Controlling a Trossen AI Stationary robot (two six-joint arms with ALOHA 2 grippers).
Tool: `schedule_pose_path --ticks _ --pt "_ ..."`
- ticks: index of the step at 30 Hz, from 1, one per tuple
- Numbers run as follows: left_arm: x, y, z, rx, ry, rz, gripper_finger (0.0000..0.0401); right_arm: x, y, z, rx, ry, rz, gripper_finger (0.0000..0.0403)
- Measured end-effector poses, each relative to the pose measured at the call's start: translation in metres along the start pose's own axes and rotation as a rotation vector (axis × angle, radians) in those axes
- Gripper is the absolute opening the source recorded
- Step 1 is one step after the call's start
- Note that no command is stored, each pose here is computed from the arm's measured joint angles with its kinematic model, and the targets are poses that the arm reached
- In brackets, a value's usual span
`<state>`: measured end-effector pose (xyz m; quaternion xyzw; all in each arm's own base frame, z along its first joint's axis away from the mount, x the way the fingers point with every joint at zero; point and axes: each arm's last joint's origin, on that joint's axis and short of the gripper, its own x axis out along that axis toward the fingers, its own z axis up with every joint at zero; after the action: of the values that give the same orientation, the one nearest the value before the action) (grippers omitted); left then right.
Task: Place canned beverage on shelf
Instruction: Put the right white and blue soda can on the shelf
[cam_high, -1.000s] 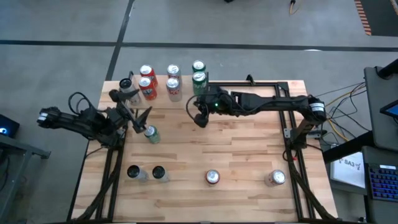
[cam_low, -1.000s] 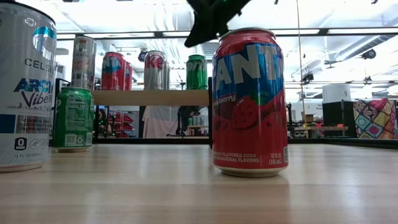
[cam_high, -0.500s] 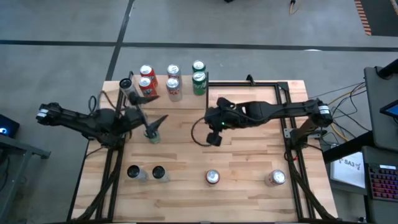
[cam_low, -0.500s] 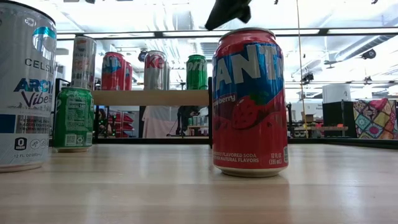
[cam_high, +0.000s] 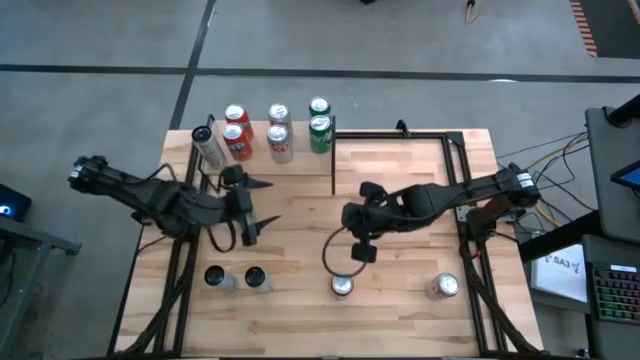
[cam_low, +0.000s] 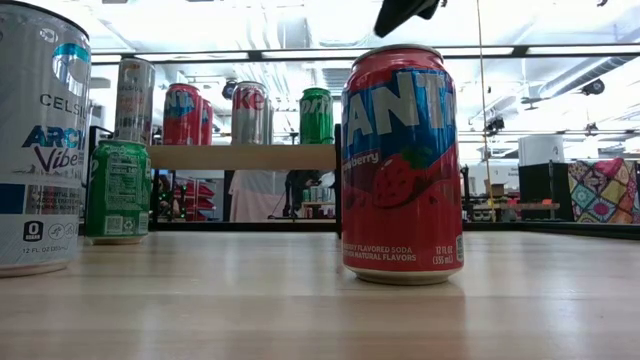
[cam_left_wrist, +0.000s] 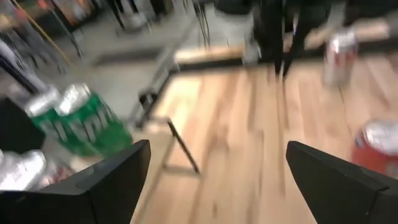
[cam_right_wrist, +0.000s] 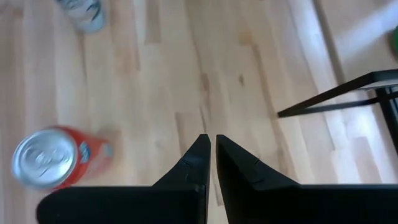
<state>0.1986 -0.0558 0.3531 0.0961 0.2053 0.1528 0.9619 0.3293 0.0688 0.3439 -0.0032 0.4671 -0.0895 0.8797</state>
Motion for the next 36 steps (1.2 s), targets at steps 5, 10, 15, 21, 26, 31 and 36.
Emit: schedule_pose_path --ticks 5,10,15,21,26,31,36 --pt "-0.007 -0.01 0.012 0.031 0.192 -0.106 0.0361 -0.004 0.013 -0.007 -0.044 0.029 0.015 0.0017" --pt "-0.012 -0.023 0.028 0.072 0.367 -0.309 0.0361 -0.007 0.021 -0.012 -0.076 0.046 0.024 0.0017" --pt "-0.008 -0.038 0.036 0.072 0.545 -0.39 0.0361 -0.009 0.025 -0.015 -0.101 0.06 0.027 0.0017" --pt "-0.002 -0.057 0.032 0.104 0.697 -0.356 0.0361 -0.01 0.027 -0.02 -0.127 0.092 0.021 0.0017" --pt "-0.003 -0.074 0.027 0.109 0.74 -0.374 0.0361 -0.011 0.029 -0.022 -0.138 0.105 0.02 0.0017" --pt "-0.01 -0.093 0.021 0.118 0.762 -0.389 0.0361 -0.011 0.031 -0.023 -0.147 0.104 0.024 0.0017" --pt "-0.013 -0.108 0.015 0.105 0.785 -0.382 0.0361 -0.008 0.031 -0.025 -0.147 0.11 0.021 0.0017"
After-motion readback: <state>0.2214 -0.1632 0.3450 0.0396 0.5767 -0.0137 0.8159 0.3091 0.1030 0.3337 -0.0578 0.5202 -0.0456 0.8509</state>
